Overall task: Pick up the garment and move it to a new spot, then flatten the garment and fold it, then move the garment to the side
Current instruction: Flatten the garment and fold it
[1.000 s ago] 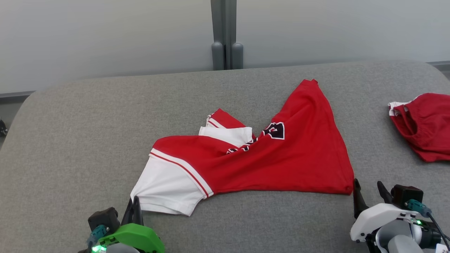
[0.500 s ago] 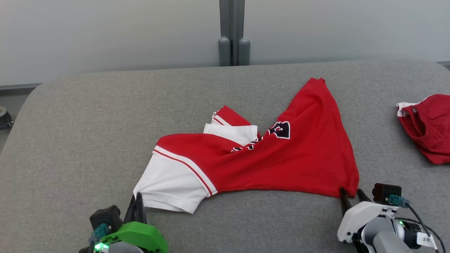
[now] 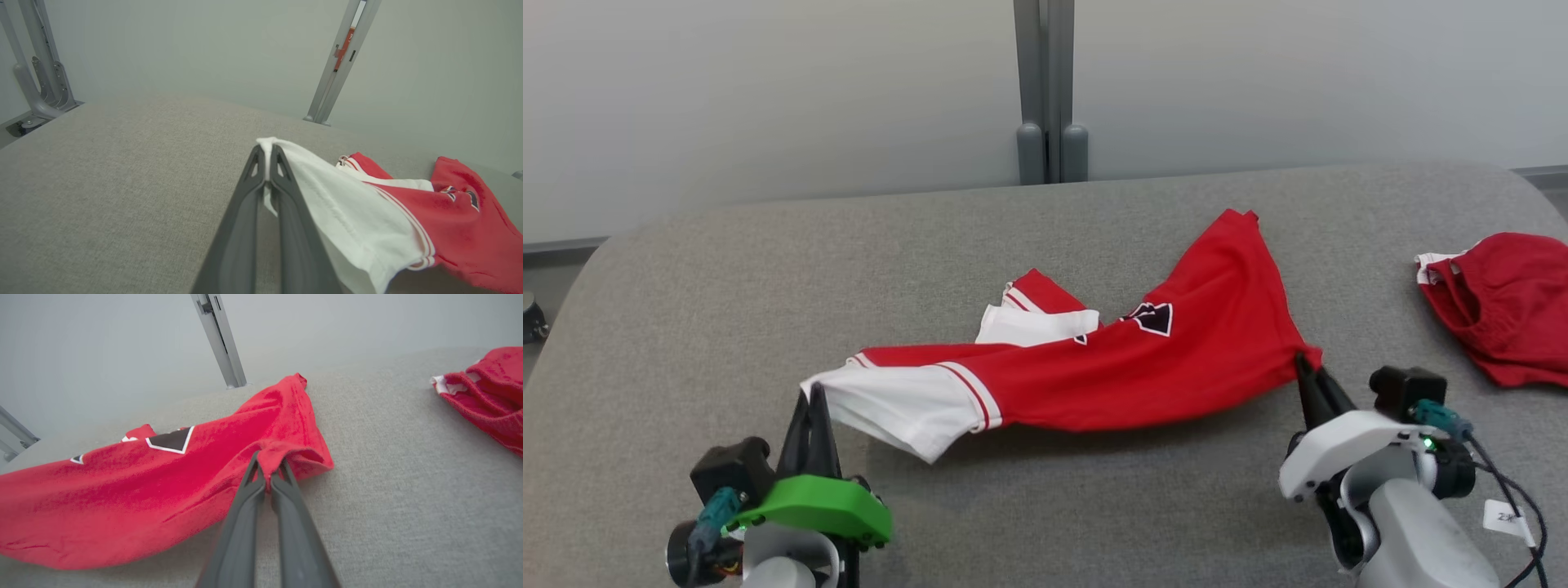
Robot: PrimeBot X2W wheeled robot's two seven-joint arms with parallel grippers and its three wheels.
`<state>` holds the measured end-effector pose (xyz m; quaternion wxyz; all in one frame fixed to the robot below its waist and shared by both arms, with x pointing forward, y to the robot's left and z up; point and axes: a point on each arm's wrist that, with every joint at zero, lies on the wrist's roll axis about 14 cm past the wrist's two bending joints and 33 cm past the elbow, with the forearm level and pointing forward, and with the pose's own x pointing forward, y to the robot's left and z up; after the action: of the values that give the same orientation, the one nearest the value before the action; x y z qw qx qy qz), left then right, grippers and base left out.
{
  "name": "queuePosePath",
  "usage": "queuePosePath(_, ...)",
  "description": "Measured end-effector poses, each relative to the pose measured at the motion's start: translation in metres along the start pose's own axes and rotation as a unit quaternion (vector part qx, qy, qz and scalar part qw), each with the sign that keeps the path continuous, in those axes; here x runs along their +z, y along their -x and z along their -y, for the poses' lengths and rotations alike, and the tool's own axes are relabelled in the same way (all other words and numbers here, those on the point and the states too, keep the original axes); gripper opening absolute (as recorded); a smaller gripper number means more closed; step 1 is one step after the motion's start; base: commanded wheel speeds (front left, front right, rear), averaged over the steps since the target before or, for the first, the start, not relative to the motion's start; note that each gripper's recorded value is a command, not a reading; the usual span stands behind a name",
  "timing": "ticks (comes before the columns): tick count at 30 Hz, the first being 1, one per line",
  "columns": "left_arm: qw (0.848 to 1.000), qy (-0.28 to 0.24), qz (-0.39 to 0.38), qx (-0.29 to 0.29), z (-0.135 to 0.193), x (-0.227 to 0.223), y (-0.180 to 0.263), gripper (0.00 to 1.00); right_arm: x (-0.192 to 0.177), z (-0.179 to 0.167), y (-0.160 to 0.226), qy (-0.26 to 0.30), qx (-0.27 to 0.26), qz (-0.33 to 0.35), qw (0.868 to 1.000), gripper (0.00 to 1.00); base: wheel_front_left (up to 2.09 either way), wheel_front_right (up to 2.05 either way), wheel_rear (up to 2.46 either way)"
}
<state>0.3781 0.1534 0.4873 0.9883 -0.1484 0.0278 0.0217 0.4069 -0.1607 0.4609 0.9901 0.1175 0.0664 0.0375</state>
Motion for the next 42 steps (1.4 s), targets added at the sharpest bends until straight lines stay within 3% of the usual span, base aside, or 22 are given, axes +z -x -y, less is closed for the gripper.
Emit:
queuePosePath(5,0.994,-0.008,0.104,-0.039,0.022,0.070,-0.004,0.00,0.077,0.010,0.012,0.018,-0.002,0.120,0.993,0.00,0.00,0.00,0.00)
queuePosePath(9,0.977,-0.020,0.195,-0.087,0.049,0.132,0.009,0.00,0.149,0.006,0.041,0.042,0.009,0.225,0.973,0.00,0.00,0.00,0.00)
queuePosePath(12,0.957,-0.039,0.264,-0.118,0.066,0.178,0.027,0.00,0.199,0.005,0.077,0.062,0.007,0.302,0.951,0.00,0.00,0.00,0.00)
queuePosePath(15,0.927,-0.051,0.337,-0.155,0.089,0.227,0.053,0.00,0.245,0.003,0.120,0.079,-0.001,0.376,0.923,0.00,0.00,0.00,0.00)
queuePosePath(20,0.879,-0.079,0.426,-0.200,0.117,0.284,0.095,0.00,0.296,-0.005,0.180,0.123,-0.015,0.463,0.878,0.00,0.00,0.00,0.00)
queuePosePath(22,0.870,-0.089,0.436,-0.212,0.125,0.294,0.103,0.00,0.307,-0.008,0.196,0.142,-0.024,0.480,0.865,0.00,0.00,0.00,0.00)
queuePosePath(24,0.870,-0.096,0.432,-0.220,0.129,0.296,0.103,0.00,0.310,-0.010,0.201,0.149,-0.027,0.480,0.864,0.00,0.00,0.00,0.00)
queuePosePath(27,0.881,-0.104,0.401,-0.227,0.133,0.288,0.087,0.00,0.302,-0.009,0.189,0.145,-0.026,0.456,0.878,0.00,0.00,0.00,0.00)
queuePosePath(32,0.919,-0.110,0.296,-0.238,0.131,0.250,0.025,0.00,0.251,-0.007,0.118,0.103,0.008,0.340,0.935,0.00,0.00,0.00,0.00)
queuePosePath(34,0.925,-0.120,0.271,-0.237,0.129,0.242,-0.002,0.00,0.238,-0.008,0.088,0.102,0.023,0.307,0.946,0.00,0.00,0.00,0.00)
queuePosePath(37,0.924,-0.150,0.264,-0.231,0.130,0.249,-0.045,0.00,0.252,-0.014,0.045,0.114,0.041,0.305,0.944,0.00,0.00,0.00,0.00)
queuePosePath(42,0.907,-0.192,0.311,-0.211,0.142,0.306,-0.110,0.00,0.309,-0.033,-0.025,0.165,0.057,0.343,0.923,0.00,0.00,0.00,0.00)
